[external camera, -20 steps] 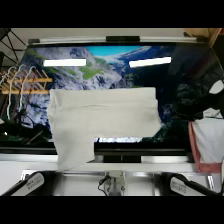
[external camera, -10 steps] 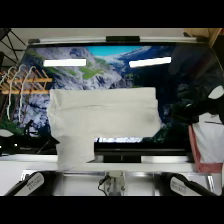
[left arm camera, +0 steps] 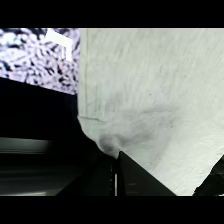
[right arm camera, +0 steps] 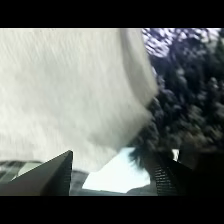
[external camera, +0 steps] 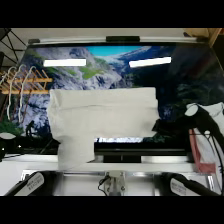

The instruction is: Fold the shirts.

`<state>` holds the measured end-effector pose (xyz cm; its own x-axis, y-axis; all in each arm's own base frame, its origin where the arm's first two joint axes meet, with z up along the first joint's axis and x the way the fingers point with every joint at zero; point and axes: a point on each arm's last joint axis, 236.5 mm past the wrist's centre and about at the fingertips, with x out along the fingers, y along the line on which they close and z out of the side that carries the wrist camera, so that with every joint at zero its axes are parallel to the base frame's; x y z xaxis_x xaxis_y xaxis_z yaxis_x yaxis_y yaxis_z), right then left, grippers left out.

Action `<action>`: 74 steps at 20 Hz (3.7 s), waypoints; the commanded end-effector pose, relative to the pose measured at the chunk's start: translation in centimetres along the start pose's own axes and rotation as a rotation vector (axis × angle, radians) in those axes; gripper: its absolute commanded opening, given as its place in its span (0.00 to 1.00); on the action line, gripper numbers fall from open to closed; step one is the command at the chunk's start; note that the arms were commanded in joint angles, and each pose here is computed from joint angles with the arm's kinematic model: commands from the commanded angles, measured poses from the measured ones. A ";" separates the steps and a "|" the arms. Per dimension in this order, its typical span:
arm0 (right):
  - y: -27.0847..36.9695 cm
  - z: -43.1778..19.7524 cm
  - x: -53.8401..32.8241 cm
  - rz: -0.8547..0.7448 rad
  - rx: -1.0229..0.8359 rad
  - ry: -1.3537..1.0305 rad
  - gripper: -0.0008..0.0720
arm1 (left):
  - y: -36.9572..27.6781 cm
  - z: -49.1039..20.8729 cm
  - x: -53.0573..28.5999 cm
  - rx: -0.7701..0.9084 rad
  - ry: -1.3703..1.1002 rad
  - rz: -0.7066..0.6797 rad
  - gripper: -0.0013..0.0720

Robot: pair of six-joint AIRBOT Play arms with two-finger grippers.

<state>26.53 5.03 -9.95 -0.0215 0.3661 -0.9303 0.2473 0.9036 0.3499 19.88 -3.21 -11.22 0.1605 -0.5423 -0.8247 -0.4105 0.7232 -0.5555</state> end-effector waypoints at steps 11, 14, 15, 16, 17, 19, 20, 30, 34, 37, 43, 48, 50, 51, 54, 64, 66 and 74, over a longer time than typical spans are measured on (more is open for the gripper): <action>4.2 8.0 -4.7 -0.007 -0.143 -0.306 0.12 | -6.1 8.7 -8.6 0.305 -0.238 -0.017 0.07; 6.7 13.6 -9.1 -0.035 -0.221 -0.471 0.12 | -10.6 14.3 -13.3 0.408 -0.385 0.006 0.07; 7.2 15.4 -9.3 -0.051 -0.236 -0.504 0.12 | -12.3 15.9 -13.4 0.443 -0.400 0.003 0.07; 7.4 17.1 -9.0 -0.069 -0.240 -0.519 0.12 | -13.9 18.0 -13.1 0.461 -0.425 0.001 0.07; 7.5 18.5 -8.2 -0.075 -0.235 -0.514 0.12 | -15.3 19.9 -12.4 0.454 -0.442 -0.005 0.07; 8.1 21.1 -6.2 -0.040 -0.205 -0.495 0.12 | -17.6 22.9 -9.5 0.463 -0.405 -0.022 0.07; 8.4 22.4 -5.7 -0.026 -0.196 -0.504 0.12 | -18.3 24.4 -7.9 0.450 -0.377 -0.031 0.07; 9.1 23.8 -3.3 0.046 -0.198 -0.369 0.83 | -15.4 27.6 -0.4 0.216 -0.183 -0.050 0.78; 5.5 25.9 -7.3 0.036 -0.112 -0.470 0.92 | -16.6 26.4 -2.1 0.317 -0.138 -0.062 0.78; 4.0 26.2 -5.2 0.046 -0.064 -0.432 0.92 | -18.4 26.4 -3.7 0.360 -0.173 -0.069 0.77; 9.2 24.9 0.2 0.208 -0.073 -0.328 0.91 | -22.0 24.6 -5.0 0.459 -0.197 -0.082 0.76; 10.9 25.9 0.7 0.223 -0.009 -0.376 0.36 | -24.3 22.8 -3.9 0.520 -0.170 -0.091 0.76; 11.6 25.9 0.2 0.251 -0.003 -0.380 0.12 | -25.0 22.2 -3.3 0.538 -0.158 -0.094 0.76; 11.9 25.6 -0.5 0.258 -0.023 -0.378 0.12 | -25.3 21.9 -3.1 0.545 -0.152 -0.096 0.75; 14.1 23.8 -5.1 0.273 -0.131 -0.396 0.12 | -27.7 20.0 -1.4 0.523 -0.109 -0.152 0.24; 21.0 10.0 -25.9 0.339 -0.382 -0.574 0.12 | -42.2 4.3 15.3 0.415 0.088 -0.448 0.08; 21.5 7.7 -27.9 0.349 -0.402 -0.595 0.12 | -44.6 1.7 17.7 0.376 0.056 -0.486 0.08; 23.5 5.9 -27.2 0.332 -0.458 -0.586 0.12 | -45.4 4.9 12.1 0.501 -0.015 -0.537 0.07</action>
<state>38.52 13.63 23.81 0.5440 0.5716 -0.6143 -0.2478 0.8088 0.5333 42.95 -44.28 0.99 0.2028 -0.8878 -0.4131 0.0908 0.4371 -0.8948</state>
